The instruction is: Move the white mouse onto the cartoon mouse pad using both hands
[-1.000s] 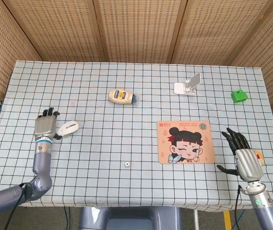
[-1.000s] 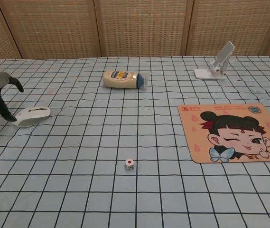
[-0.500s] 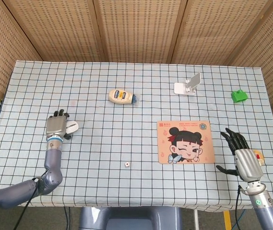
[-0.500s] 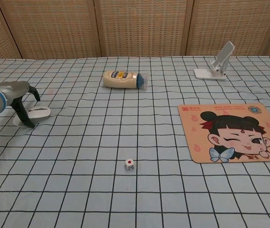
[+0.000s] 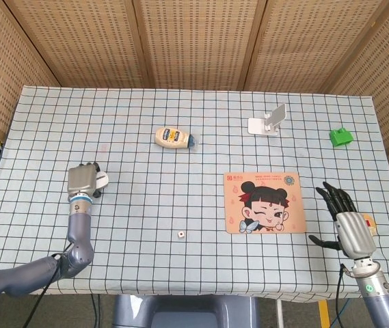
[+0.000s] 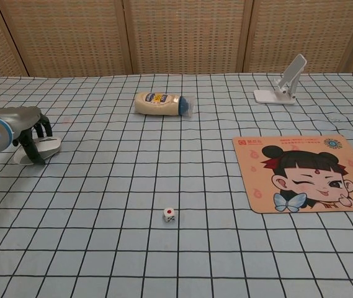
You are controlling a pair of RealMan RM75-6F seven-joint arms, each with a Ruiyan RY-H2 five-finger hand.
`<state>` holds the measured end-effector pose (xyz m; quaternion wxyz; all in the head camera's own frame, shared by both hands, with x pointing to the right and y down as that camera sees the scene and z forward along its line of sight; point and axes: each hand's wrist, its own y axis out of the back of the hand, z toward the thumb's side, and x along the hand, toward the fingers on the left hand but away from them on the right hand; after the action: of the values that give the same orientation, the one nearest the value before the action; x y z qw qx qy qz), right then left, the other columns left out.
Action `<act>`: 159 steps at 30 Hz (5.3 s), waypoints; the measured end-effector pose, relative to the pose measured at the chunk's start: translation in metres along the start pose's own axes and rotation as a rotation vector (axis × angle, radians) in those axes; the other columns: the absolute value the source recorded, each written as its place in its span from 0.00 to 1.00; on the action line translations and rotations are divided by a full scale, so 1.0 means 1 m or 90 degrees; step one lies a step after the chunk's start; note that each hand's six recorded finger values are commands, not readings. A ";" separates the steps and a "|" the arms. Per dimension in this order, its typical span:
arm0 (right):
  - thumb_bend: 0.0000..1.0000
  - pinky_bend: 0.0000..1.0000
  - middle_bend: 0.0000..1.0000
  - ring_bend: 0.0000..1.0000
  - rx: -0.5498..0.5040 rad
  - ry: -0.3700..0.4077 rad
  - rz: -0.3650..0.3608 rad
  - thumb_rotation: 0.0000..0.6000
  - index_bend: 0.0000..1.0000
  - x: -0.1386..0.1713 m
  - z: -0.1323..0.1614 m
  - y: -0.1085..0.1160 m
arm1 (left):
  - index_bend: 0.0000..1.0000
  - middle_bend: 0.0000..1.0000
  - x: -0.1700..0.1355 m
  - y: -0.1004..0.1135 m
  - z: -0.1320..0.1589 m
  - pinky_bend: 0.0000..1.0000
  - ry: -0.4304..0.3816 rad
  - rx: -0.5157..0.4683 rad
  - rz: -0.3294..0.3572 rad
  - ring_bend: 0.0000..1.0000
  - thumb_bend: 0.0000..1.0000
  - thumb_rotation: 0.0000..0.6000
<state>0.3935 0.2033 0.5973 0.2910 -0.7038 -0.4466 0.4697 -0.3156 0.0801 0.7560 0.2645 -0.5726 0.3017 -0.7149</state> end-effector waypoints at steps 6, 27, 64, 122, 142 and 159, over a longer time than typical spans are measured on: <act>0.13 0.00 0.00 0.00 0.000 -0.001 -0.002 1.00 0.00 0.000 0.000 0.001 | 0.54 0.34 -0.002 0.006 0.001 0.44 -0.004 -0.004 0.009 0.31 0.44 1.00; 0.13 0.00 0.00 0.00 -0.015 -0.009 0.001 1.00 0.00 -0.002 -0.005 0.002 | 0.54 0.34 -0.017 0.040 0.086 0.44 -0.120 0.020 0.041 0.31 0.44 1.00; 0.13 0.00 0.00 0.00 -0.075 -0.045 -0.044 1.00 0.00 -0.004 -0.028 0.035 | 0.53 0.35 -0.083 0.034 0.306 0.44 -0.331 0.097 0.027 0.31 0.44 1.00; 0.13 0.00 0.00 0.00 0.016 -0.069 -0.049 1.00 0.01 -0.034 -0.007 0.014 | 0.18 0.00 -0.156 0.063 -0.108 0.08 -0.152 -0.186 0.272 0.00 0.17 1.00; 0.20 0.00 0.02 0.00 0.090 0.078 0.094 1.00 0.19 -0.133 0.156 -0.081 | 0.18 0.00 -0.152 0.070 -0.126 0.08 -0.156 -0.239 0.261 0.00 0.17 1.00; 0.17 0.00 0.00 0.00 0.076 0.011 0.047 1.00 0.00 -0.187 0.195 -0.120 | 0.18 0.00 -0.148 0.065 -0.123 0.08 -0.164 -0.250 0.241 0.00 0.17 1.00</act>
<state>0.1418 0.0845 0.6955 0.3186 -0.7053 -0.3890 0.4998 -0.4034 0.1587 0.5909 0.3133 -0.6323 0.4994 -0.5027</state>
